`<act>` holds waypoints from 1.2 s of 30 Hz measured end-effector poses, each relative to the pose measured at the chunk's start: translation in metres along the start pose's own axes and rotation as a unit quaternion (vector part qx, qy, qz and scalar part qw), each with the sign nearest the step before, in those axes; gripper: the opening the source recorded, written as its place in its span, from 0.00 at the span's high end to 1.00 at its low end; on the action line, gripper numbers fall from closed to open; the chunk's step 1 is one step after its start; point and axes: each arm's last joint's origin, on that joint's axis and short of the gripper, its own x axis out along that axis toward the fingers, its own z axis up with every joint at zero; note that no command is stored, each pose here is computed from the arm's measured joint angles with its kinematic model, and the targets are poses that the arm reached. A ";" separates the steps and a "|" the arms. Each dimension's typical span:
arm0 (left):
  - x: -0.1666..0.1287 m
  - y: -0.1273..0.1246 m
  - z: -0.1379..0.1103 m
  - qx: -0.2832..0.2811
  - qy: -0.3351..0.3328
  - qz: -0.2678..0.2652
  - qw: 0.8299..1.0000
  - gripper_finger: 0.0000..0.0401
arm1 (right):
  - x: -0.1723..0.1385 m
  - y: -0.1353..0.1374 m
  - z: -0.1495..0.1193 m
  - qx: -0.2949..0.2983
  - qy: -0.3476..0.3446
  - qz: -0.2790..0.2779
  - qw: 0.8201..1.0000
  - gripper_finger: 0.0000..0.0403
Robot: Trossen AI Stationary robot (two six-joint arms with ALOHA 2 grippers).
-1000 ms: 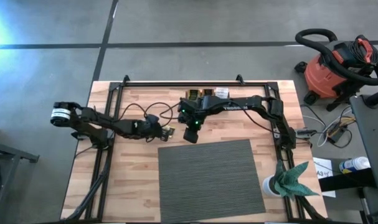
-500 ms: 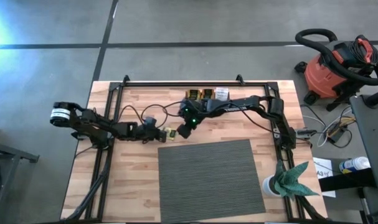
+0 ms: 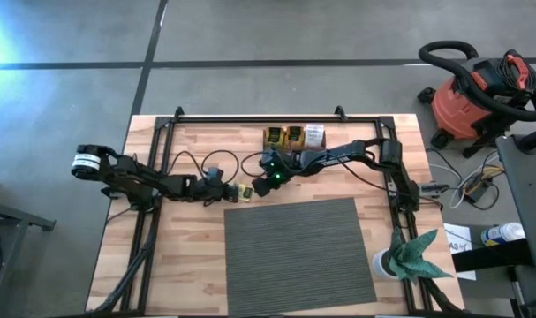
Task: Pick & Place Tea
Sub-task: Put the yellow tea bag into the left section of the wooden organizer
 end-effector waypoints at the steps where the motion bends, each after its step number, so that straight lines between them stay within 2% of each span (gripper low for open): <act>1: 0.001 -0.002 0.001 -0.002 -0.003 -0.001 1.000 0.97 | 0.000 -0.002 0.000 0.001 -0.006 -0.008 1.000 0.64; 6: 0.011 -0.012 0.000 -0.007 -0.004 0.002 1.000 0.97 | 0.002 -0.006 -0.001 0.009 -0.023 -0.029 0.999 0.64; 13: 0.034 -0.032 -0.012 0.008 0.027 -0.003 1.000 0.97 | 0.011 -0.010 -0.004 0.036 -0.010 -0.018 0.999 0.64; 18: 0.039 -0.044 -0.015 0.013 0.019 -0.012 1.000 0.97 | 0.012 -0.009 -0.006 0.037 -0.001 -0.015 0.999 0.64; 24: 0.038 -0.041 -0.016 0.014 0.017 0.003 1.000 0.97 | 0.010 -0.012 -0.009 0.029 0.027 -0.033 0.999 0.64; 32: 0.037 -0.031 -0.019 -0.015 0.011 0.025 1.000 0.97 | 0.002 -0.010 -0.015 0.007 0.046 -0.062 0.997 0.64; 36: 0.037 -0.032 -0.019 -0.020 0.002 0.014 1.000 0.97 | 0.005 -0.008 -0.019 0.002 0.049 -0.060 0.997 0.64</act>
